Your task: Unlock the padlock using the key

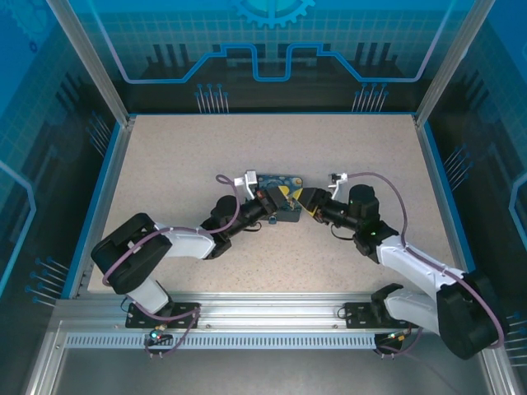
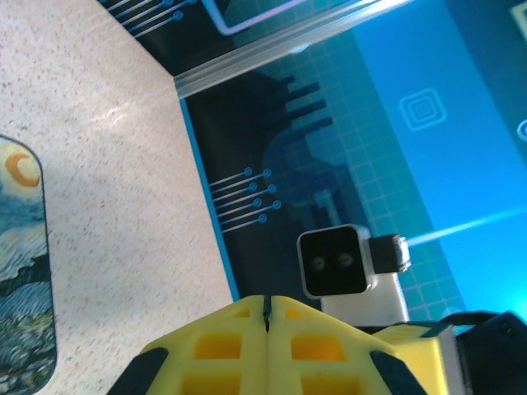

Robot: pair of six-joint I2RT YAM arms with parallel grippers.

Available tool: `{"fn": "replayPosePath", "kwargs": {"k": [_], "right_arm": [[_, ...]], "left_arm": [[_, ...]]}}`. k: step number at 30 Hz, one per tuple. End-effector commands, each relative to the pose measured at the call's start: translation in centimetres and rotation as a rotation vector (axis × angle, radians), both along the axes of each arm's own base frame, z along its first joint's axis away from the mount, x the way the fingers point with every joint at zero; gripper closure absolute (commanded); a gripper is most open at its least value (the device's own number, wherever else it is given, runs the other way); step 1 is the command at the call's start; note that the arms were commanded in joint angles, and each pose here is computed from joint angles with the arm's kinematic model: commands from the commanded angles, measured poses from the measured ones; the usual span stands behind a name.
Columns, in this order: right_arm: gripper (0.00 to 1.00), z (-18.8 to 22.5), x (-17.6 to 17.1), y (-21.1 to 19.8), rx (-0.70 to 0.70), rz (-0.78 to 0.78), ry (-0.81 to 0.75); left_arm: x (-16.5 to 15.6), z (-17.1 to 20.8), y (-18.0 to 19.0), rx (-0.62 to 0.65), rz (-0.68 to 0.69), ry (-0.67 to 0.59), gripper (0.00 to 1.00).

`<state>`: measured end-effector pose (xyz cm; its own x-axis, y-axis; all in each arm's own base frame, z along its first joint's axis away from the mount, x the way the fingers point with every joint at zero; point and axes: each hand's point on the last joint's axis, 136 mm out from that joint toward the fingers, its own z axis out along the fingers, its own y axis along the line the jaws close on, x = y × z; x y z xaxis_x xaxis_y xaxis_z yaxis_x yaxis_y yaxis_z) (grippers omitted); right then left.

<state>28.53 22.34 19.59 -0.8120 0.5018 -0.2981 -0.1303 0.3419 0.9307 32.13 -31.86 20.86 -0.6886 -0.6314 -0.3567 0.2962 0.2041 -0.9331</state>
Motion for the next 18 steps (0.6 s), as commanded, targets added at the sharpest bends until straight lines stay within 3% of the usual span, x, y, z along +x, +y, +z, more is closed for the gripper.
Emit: {"fn": "replayPosePath", "kwargs": {"k": [1,18], "right_arm": [[0.44,1.8,1.4,0.2,0.080,-0.076,-0.035],[0.53,4.1,1.5,2.8,0.134,0.011,-0.120]], "left_arm": [[0.8,1.3,1.2,-0.069,0.077,-0.027,1.00],[1.5,0.9,1.9,-0.185,0.125,0.029,1.00]]}}
